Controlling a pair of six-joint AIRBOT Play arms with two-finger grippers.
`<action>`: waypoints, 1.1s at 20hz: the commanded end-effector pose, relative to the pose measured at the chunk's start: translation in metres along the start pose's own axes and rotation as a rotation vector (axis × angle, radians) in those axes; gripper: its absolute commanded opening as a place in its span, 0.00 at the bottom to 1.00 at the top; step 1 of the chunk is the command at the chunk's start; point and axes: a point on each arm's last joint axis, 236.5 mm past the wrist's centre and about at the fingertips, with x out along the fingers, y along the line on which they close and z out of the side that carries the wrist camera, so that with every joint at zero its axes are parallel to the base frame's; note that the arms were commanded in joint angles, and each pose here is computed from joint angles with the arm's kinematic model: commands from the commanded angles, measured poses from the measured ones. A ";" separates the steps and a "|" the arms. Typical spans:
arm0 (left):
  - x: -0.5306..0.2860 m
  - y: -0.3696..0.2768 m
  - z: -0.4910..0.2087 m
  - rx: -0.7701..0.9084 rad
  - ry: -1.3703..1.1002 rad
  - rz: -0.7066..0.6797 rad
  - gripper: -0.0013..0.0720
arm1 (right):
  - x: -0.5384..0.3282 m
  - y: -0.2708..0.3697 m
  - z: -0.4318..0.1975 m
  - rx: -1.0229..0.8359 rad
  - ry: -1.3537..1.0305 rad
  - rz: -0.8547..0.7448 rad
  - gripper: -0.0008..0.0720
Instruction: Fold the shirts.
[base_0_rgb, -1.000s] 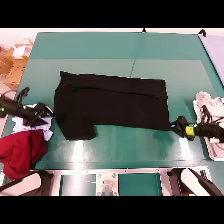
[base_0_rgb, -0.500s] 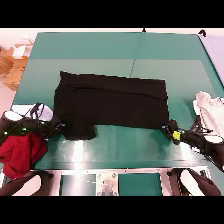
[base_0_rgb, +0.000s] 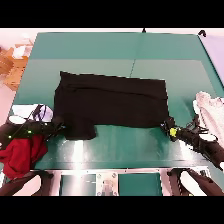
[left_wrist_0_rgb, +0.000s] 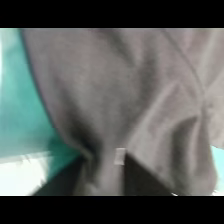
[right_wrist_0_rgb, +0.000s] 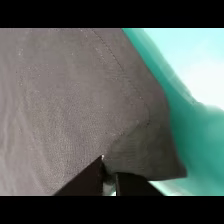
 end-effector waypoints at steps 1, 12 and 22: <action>-0.001 -0.013 0.006 0.039 -0.026 -0.051 0.05 | 0.001 0.000 0.002 -0.003 -0.009 0.000 0.04; -0.076 -0.066 -0.036 0.268 -0.039 -0.115 0.05 | -0.059 -0.012 0.025 -0.183 0.078 -0.154 0.03; -0.123 -0.135 0.008 0.314 -0.256 -0.270 0.05 | -0.092 0.099 0.083 -0.299 -0.090 0.039 0.03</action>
